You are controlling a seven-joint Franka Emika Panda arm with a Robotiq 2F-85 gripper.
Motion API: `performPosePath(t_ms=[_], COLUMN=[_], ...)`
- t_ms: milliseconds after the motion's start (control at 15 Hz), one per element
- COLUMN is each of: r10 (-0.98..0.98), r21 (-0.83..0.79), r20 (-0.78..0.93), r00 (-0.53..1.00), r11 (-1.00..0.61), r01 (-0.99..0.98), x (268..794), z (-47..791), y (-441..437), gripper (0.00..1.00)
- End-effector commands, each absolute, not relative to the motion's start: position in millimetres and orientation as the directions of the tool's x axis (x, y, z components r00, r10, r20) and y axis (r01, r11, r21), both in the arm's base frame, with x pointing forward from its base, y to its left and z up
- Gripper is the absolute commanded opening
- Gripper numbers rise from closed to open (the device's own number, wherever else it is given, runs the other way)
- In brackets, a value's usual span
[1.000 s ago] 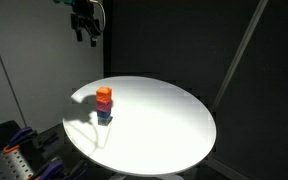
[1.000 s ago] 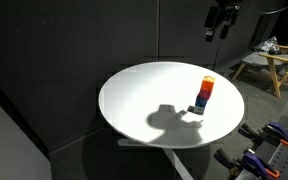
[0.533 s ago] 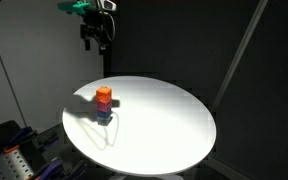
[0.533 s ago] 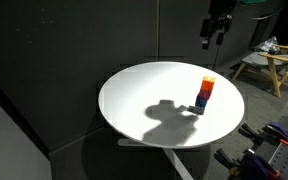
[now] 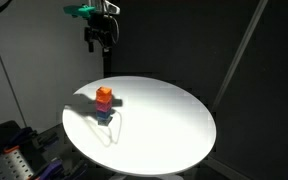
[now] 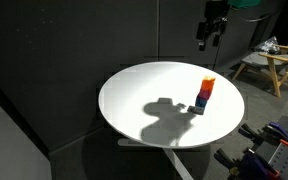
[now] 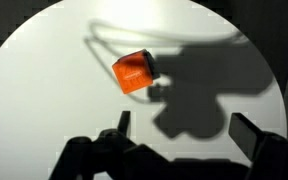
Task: Put the orange block on the table
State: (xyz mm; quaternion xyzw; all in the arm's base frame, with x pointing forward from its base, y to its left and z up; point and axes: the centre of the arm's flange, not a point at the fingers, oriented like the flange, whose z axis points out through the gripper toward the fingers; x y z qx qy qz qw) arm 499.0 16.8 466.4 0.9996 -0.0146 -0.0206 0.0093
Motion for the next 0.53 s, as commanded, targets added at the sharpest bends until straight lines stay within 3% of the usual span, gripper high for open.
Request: performPosePath(t_ms=[0,467], r10=[-0.030,-0.028], r21=[0.019,0.022], r20=[-0.040,-0.039], r00=[0.999,0.999], r11=[-0.999,-0.999], r01=[-0.029,-0.027], x=[499.1,507.7], z=[466.7,464.0], y=[16.8,13.9], gripper=[1.00,1.00])
